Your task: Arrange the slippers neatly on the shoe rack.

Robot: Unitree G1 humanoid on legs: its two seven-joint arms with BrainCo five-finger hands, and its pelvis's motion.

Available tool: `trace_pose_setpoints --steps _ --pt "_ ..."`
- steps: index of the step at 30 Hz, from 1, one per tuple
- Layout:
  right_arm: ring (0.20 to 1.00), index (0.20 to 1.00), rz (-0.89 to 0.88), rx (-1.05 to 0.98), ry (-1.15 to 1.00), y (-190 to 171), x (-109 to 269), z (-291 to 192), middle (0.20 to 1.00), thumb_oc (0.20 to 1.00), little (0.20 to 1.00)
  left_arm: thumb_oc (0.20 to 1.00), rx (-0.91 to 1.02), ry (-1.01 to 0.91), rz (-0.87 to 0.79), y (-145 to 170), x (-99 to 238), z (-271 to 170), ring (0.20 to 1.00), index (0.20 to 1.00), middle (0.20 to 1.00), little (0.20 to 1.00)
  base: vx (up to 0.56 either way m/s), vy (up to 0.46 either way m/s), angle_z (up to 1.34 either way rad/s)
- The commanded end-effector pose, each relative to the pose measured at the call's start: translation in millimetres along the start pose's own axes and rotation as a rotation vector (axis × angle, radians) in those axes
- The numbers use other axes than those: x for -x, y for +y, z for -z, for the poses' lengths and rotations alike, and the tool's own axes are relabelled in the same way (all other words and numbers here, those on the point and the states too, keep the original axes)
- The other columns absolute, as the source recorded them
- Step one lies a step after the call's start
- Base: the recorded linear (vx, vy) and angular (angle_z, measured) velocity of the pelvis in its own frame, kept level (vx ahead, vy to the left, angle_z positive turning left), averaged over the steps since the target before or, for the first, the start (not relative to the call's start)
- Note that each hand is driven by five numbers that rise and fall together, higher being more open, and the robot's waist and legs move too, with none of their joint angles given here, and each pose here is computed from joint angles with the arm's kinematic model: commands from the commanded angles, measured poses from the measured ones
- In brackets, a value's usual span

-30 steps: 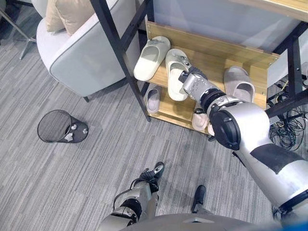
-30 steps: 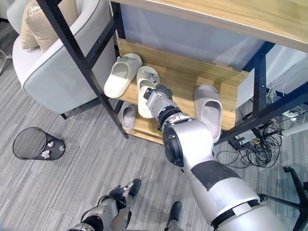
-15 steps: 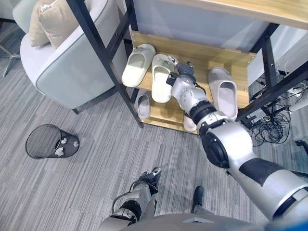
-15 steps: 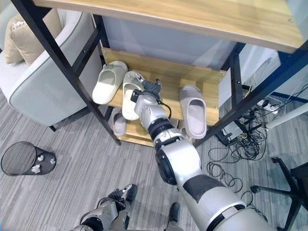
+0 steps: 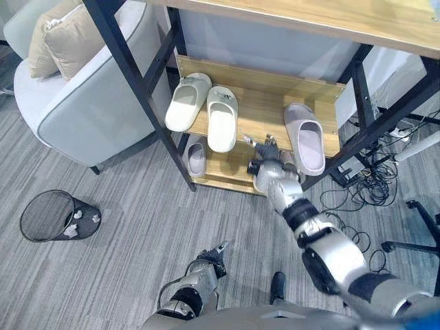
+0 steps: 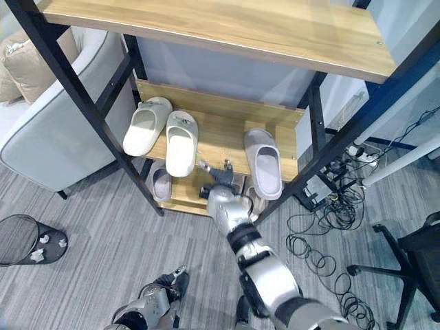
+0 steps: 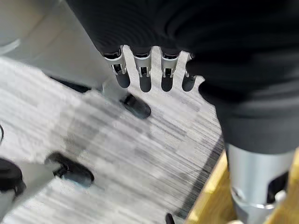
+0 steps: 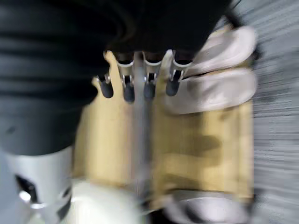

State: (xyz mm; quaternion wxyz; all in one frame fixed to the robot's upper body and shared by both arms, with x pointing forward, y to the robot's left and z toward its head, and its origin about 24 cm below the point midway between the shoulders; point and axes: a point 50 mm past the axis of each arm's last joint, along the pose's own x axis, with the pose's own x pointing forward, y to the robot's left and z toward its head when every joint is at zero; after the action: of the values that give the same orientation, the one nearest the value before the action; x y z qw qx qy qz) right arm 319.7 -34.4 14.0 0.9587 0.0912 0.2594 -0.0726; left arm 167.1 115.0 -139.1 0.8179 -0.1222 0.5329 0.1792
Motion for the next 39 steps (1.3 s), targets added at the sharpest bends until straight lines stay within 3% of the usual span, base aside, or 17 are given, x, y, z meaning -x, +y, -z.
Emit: trace_pose_setpoints --steps 1,6,10,16,25,29,39 --pt "1.0 1.0 -0.279 -0.158 0.003 99.0 42.1 -30.8 1.0 1.0 1.0 1.0 0.006 0.046 0.095 -50.0 13.6 8.7 1.0 1.0 1.0 1.0 0.04 -0.003 -0.07" --pt "1.0 1.0 -0.351 -0.124 -0.011 102.9 45.2 -27.4 1.0 1.0 1.0 1.0 -0.019 0.061 0.069 -39.9 10.8 15.9 1.0 1.0 1.0 1.0 0.04 -0.011 0.03" --pt "1.0 1.0 -0.514 -0.101 0.09 123.9 50.3 -29.4 1.0 1.0 1.0 1.0 -0.078 0.081 0.037 -20.6 4.7 22.9 1.0 1.0 1.0 1.0 0.0 0.0 0.0" --pt "1.0 1.0 -0.57 -0.022 0.029 127.3 46.7 -54.1 1.0 1.0 1.0 1.0 -0.136 0.075 0.006 2.9 -0.4 28.7 1.0 1.0 1.0 1.0 0.0 -0.001 0.13" --pt "1.0 1.0 -0.595 0.042 -0.081 128.5 44.6 -92.2 1.0 1.0 1.0 1.0 -0.187 0.063 0.001 22.5 -3.3 33.0 1.0 1.0 1.0 1.0 0.0 0.0 0.0" --pt "1.0 1.0 -0.648 0.078 -0.044 129.8 42.8 -100.9 1.0 1.0 1.0 1.0 -0.215 0.063 -0.002 32.3 -4.8 35.1 1.0 1.0 1.0 1.0 0.0 0.0 0.0" --pt "1.0 1.0 -0.582 0.043 -0.022 124.8 37.0 -114.0 1.0 1.0 1.0 1.0 -0.222 0.05 0.019 33.5 -6.0 31.8 1.0 1.0 1.0 1.0 0.0 -0.001 0.04"
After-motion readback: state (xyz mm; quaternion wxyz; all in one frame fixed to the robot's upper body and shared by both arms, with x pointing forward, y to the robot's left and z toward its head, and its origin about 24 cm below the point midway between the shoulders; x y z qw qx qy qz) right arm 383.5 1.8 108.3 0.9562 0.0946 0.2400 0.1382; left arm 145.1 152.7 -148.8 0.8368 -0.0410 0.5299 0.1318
